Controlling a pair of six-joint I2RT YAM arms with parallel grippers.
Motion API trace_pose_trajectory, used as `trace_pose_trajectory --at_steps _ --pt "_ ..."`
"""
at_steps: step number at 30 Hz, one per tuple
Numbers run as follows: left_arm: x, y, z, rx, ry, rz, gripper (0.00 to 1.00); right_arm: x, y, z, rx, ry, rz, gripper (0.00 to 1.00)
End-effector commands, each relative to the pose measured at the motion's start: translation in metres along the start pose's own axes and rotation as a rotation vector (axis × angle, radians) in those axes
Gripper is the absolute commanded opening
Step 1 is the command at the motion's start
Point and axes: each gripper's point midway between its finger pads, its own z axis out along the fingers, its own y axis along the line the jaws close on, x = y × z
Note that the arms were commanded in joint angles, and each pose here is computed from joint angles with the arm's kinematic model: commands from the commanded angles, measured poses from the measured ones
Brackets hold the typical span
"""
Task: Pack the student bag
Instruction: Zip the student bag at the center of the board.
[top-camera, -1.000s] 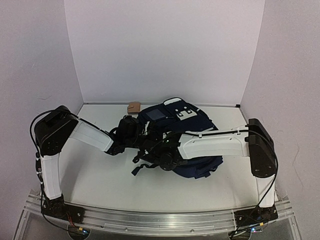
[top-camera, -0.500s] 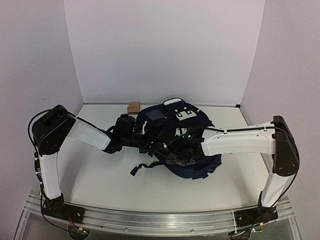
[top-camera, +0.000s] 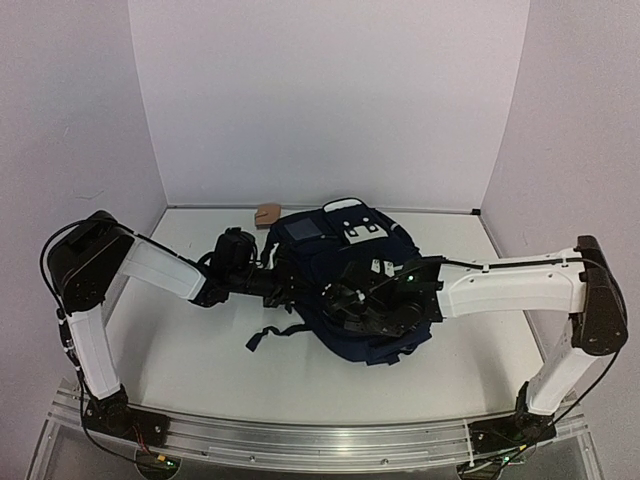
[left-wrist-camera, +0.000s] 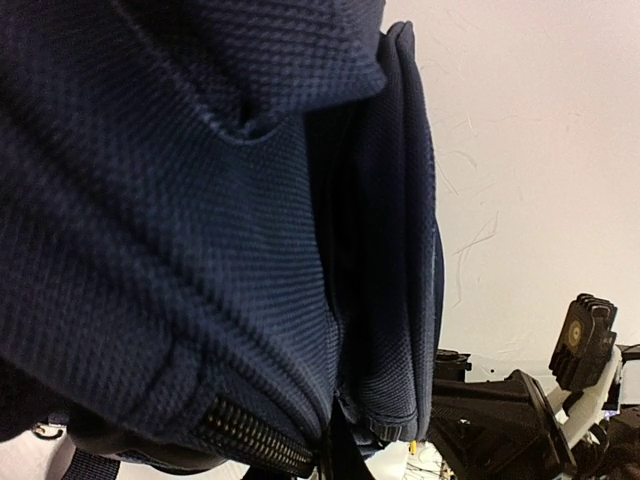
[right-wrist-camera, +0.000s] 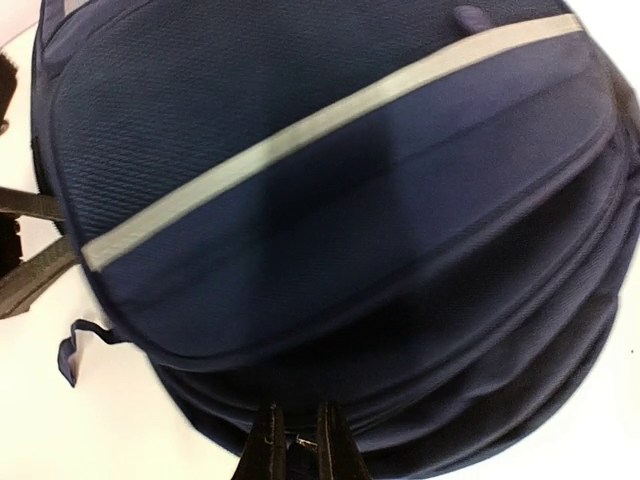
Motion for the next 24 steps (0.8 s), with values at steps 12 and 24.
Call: trace_pose_trajectory --at_steps 12,24 --pt "-0.031 0.048 -0.103 -0.205 -0.225 0.014 0.00 -0.031 -0.072 0.020 0.004 -0.033 0.081 0.00" --pt "-0.036 0.031 -0.133 -0.314 -0.187 0.190 0.38 -0.071 -0.019 0.014 -0.422 -0.064 0.023 0.00"
